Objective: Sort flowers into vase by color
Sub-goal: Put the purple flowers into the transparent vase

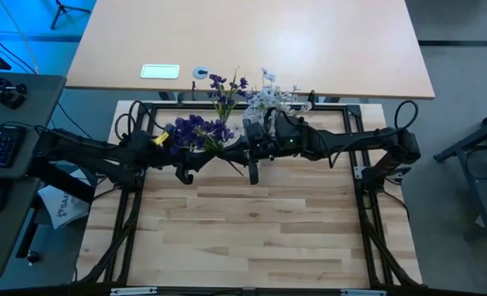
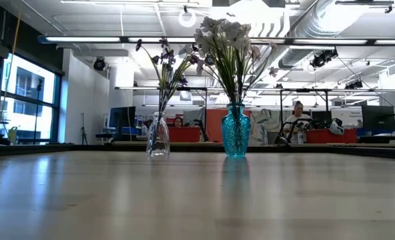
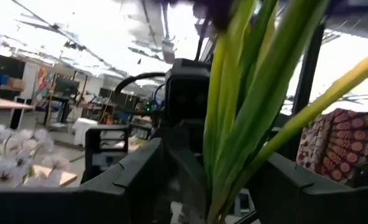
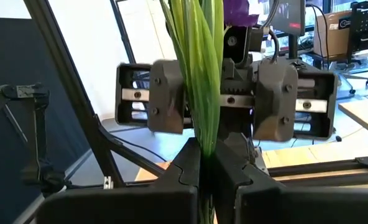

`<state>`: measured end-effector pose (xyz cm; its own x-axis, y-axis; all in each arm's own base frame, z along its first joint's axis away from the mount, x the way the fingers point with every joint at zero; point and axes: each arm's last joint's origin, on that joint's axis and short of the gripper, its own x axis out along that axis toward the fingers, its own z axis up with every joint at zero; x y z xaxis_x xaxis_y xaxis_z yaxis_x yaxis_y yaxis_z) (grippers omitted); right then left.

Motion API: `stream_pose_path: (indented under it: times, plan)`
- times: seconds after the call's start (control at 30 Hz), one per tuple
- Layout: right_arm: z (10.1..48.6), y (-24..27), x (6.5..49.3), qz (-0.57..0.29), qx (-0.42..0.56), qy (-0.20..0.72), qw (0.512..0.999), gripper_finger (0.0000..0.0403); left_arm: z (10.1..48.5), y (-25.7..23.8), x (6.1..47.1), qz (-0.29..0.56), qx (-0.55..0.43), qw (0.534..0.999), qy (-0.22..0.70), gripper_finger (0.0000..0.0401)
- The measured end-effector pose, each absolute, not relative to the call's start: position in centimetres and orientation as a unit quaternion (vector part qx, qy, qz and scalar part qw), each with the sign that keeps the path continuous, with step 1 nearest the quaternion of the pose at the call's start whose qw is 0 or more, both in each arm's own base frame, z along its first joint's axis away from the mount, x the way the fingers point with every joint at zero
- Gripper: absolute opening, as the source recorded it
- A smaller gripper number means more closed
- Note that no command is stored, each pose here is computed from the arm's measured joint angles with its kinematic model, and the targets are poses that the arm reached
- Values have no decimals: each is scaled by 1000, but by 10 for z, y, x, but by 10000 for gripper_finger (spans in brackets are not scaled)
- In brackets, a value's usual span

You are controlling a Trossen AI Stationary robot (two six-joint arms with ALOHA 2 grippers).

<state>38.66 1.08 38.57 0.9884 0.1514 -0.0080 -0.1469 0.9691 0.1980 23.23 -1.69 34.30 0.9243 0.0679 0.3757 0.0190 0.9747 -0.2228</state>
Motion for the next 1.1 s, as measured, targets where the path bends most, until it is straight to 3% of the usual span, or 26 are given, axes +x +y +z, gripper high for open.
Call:
stream_pose_path:
  times: [0.37, 0.47, 0.6, 0.67, 0.73, 0.9, 1.1]
  plan:
    - [380, 11, 391, 93, 101, 22, 990, 4, 335, -17, 240, 28, -117, 977, -175, 195]
    - [380, 11, 391, 90, 101, 23, 991, 6, 336, -17, 240, 37, -119, 976, -177, 166]
    - [379, 10, 391, 80, 83, 22, 993, 24, 336, -16, 239, 48, -121, 975, -179, 88]
    - [379, 10, 390, 80, 80, 25, 993, 43, 335, -15, 239, 51, -120, 976, -175, 37]
    - [379, 8, 388, 77, 80, 34, 993, 72, 335, -12, 239, 56, -121, 976, -171, 12]
    - [391, 4, 375, 25, 71, 89, 993, 169, 338, 2, 232, 95, -109, 976, -163, 6]
    - [434, 1, 347, -8, 9, 85, 996, 273, 342, 17, 205, 165, -75, 977, -113, 3]
